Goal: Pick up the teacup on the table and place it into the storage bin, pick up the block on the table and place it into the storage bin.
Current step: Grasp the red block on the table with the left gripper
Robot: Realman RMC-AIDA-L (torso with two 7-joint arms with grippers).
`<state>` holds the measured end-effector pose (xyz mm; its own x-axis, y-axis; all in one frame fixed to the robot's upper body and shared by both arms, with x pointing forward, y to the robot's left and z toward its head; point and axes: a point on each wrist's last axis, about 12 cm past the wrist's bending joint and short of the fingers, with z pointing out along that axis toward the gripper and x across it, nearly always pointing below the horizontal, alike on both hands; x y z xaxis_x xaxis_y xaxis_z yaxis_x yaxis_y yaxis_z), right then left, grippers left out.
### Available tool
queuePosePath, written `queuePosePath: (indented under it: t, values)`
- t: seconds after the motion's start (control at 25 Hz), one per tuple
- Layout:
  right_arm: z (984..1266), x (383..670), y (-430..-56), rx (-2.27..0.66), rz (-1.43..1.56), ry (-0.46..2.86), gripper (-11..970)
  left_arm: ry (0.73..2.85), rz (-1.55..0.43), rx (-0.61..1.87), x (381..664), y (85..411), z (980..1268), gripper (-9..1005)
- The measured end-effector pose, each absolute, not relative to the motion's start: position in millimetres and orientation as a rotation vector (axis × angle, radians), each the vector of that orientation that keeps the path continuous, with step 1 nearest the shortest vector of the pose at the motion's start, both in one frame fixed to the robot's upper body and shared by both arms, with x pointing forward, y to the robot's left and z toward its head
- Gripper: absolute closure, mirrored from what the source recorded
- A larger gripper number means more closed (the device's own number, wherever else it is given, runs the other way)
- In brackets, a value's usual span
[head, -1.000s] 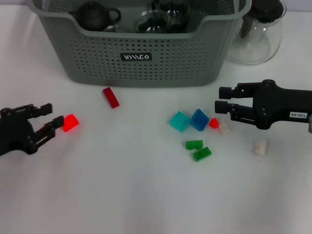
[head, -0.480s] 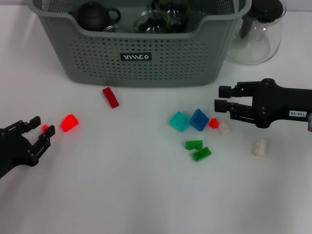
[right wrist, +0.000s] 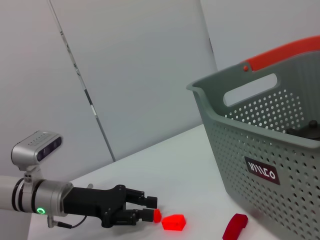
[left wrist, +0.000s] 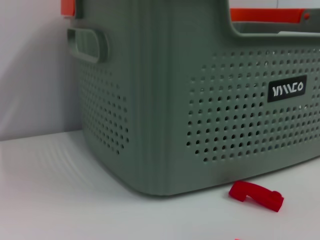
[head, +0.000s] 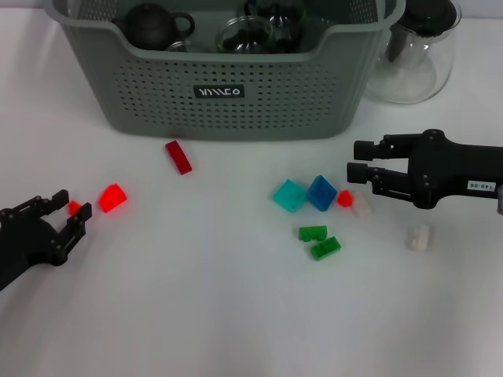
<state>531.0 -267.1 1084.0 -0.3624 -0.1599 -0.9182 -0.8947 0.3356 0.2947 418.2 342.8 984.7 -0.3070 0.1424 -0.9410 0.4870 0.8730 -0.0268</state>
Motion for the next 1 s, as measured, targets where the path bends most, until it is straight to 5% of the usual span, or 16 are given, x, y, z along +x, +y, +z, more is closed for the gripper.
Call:
queuePosePath:
  t: [1.0]
  values:
    - [1083.4,533.3,-266.8,-0.941,1.079,1.763,534,1.907,-0.338,0.454,423.1,342.7,980.2,739]
